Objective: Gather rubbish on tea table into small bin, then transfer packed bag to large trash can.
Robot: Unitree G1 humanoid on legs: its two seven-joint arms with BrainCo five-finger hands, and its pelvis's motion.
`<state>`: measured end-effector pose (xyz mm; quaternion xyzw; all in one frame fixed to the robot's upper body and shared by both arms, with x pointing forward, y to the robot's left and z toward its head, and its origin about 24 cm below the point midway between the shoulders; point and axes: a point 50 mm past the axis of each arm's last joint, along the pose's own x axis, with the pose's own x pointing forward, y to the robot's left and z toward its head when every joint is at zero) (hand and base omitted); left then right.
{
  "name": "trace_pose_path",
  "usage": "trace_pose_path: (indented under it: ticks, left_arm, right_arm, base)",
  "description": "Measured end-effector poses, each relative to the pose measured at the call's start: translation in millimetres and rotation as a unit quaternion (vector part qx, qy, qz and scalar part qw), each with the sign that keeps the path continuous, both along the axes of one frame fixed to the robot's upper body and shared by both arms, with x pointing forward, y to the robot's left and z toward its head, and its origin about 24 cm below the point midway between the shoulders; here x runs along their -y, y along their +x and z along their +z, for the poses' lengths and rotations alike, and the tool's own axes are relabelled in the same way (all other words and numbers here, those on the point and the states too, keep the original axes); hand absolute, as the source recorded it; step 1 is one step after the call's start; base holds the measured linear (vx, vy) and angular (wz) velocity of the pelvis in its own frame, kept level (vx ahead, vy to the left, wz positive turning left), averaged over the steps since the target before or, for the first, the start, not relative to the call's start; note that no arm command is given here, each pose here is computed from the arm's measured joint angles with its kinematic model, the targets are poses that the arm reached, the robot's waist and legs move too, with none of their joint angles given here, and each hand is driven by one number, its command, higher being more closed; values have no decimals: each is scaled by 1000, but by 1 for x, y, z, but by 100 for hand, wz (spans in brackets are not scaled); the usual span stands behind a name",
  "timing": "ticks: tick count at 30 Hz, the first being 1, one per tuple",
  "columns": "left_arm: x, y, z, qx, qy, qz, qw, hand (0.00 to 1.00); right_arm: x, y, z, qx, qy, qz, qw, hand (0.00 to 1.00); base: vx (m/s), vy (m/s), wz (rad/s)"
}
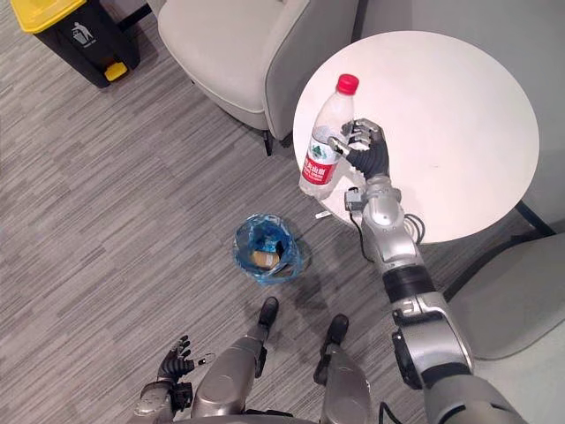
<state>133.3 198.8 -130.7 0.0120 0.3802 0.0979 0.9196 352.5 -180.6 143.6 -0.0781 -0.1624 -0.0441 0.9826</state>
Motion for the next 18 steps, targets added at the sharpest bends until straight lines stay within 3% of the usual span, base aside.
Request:
trace_pose_path:
  ticks: [5, 18]
  left_arm:
    - [-1, -4, -2, -15, 0, 1, 1000, 0]
    - [-1, -7, -4, -25, -4, -11, 1000, 0]
  right_arm:
    - [-1, -36, -42, -38, 29, 11, 999, 100]
    - [-6, -88, -68, -51, 38, 42, 997, 100]
  base:
    - [20, -3, -8]
    - [-1, 6, -11]
